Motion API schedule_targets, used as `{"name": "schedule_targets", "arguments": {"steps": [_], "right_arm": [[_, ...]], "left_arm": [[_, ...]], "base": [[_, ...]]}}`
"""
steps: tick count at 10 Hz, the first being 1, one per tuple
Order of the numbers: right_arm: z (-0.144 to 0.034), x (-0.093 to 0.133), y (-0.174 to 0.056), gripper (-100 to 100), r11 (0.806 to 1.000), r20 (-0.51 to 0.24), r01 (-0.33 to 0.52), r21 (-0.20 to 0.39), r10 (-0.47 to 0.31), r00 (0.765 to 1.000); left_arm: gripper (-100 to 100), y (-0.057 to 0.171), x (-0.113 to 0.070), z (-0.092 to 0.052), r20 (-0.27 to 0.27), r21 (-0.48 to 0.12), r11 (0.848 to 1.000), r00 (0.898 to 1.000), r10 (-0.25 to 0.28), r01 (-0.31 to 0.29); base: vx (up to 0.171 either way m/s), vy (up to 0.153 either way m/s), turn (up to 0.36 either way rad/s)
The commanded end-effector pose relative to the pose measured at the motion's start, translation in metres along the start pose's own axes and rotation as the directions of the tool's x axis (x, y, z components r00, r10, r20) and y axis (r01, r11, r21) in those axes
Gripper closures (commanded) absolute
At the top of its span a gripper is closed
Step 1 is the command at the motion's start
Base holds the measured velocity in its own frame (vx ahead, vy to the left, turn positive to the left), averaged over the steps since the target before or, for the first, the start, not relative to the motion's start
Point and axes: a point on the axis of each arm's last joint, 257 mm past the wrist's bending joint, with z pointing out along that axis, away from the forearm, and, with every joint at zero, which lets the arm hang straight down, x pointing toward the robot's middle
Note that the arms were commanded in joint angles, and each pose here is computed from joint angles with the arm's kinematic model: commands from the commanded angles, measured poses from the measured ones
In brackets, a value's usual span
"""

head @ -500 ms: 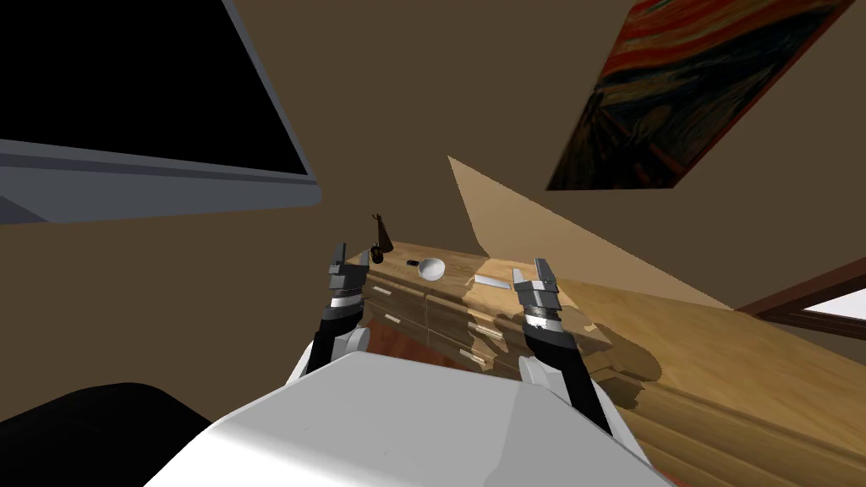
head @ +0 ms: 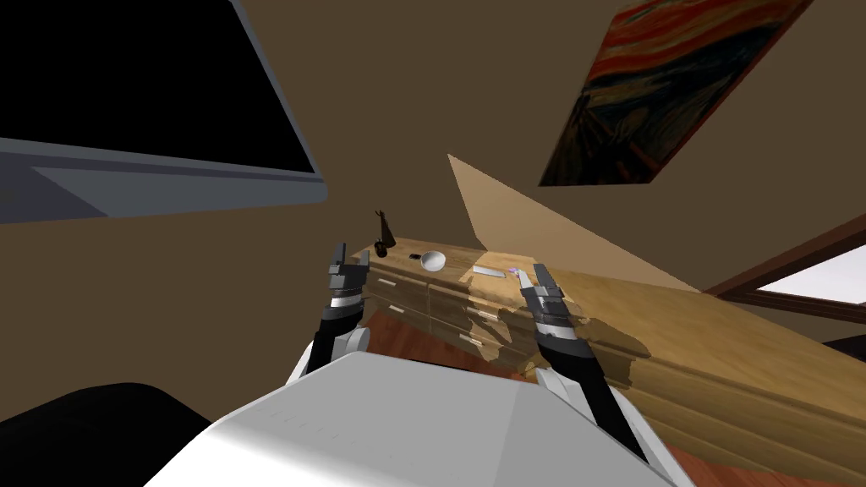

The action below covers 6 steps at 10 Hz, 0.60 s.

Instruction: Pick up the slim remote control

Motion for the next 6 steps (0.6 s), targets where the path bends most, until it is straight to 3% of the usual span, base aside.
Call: {"name": "schedule_targets", "arguments": {"steps": [1, 2, 6], "right_arm": [[-0.006, -0.001, -0.004, -100, 0.998, -0.042, 0.055, 0.005, -0.055, 0.998], [-0.010, -0.001, -0.009, -100, 0.996, -0.070, 0.088, 0.011, -0.087, 0.994], [-0.021, 0.002, -0.021, -100, 0.986, -0.162, 0.168, 0.020, -0.162, 0.973]], "left_arm": [[0, 0.000, 0.000, 0.000, 0.000, 0.000, 1.000, 1.000, 0.000, 0.000], [0, 0.000, 0.000, 0.000, 0.000, 0.000, 1.000, 1.000, 0.000, 0.000], [0, 0.000, 0.000, 0.000, 0.000, 0.000, 1.000, 1.000, 0.000, 0.000]], "base": [[-0.242, 0.030, 0.007], [-0.272, 0.035, 0.038], [-0.164, 0.012, 0.046]]}}
